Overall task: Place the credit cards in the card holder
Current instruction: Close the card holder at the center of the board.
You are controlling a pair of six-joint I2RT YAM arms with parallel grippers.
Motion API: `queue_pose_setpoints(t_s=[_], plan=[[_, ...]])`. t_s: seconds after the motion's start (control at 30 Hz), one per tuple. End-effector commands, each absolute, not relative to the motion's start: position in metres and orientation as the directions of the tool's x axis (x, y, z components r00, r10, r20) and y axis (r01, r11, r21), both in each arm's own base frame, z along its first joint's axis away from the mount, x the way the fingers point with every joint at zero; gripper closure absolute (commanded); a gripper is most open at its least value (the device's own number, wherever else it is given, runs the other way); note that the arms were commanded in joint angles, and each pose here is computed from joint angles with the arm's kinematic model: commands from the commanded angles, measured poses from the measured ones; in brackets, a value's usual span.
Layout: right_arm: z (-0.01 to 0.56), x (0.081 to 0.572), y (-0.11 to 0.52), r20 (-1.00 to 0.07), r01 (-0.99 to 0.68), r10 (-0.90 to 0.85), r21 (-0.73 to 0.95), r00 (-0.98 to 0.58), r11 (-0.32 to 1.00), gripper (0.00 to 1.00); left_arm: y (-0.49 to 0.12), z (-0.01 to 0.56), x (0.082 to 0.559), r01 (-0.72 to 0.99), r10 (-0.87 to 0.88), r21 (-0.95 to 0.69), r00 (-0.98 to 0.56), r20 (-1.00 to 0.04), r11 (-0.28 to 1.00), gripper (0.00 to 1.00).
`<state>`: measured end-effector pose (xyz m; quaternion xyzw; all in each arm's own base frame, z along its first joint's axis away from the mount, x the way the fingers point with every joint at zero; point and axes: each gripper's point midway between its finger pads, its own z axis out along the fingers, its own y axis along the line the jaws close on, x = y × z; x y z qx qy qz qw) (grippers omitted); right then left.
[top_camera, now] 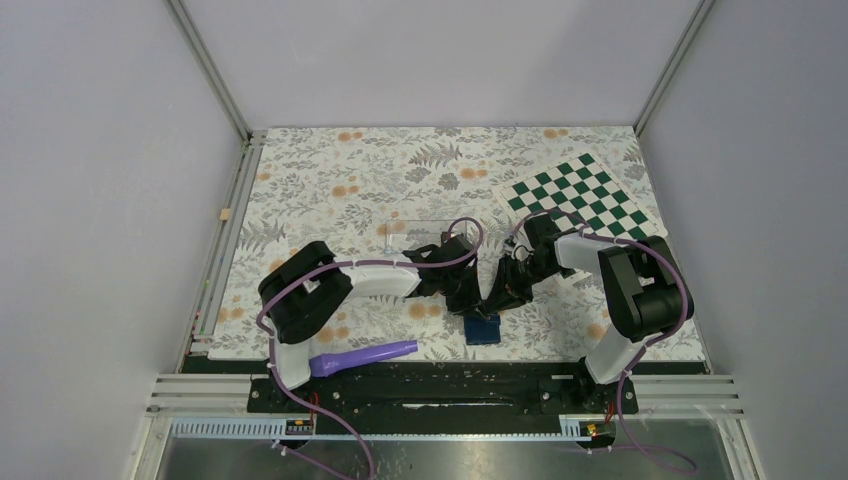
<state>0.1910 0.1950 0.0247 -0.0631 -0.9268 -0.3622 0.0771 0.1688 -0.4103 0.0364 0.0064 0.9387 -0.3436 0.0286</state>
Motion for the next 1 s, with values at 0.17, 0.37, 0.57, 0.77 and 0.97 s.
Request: queue_pose_setpoints(t_s=[0.17, 0.37, 0.57, 0.77, 0.97], plan=[[0.017, 0.186, 0.184, 0.18, 0.153, 0.054, 0.602, -0.982, 0.784, 0.72, -0.378, 0.019, 0.166, 0.038, 0.002, -0.522, -0.997, -0.071, 0.852, 1.0], [0.015, 0.184, 0.182, 0.184, 0.154, 0.053, 0.597, -0.982, 0.788, 0.72, -0.369, 0.01, 0.162, 0.04, 0.017, -0.476, -0.998, -0.052, 0.878, 1.0], [0.026, 0.189, 0.184, 0.134, 0.125, 0.053, 0.622, -0.99, 0.773, 0.72, -0.357, -0.002, 0.153, 0.015, 0.003, -0.442, -1.0, -0.027, 0.897, 1.0], [0.057, 0.193, 0.186, 0.001, 0.034, 0.044, 0.663, -0.999, 0.748, 0.75, -0.355, -0.002, 0.154, 0.021, 0.007, -0.434, -0.999, -0.034, 0.901, 1.0], [0.048, 0.172, 0.179, 0.018, 0.016, 0.006, 0.635, -1.0, 0.773, 1.0, -0.353, -0.006, 0.153, 0.025, 0.013, -0.423, -0.999, -0.032, 0.906, 1.0]])
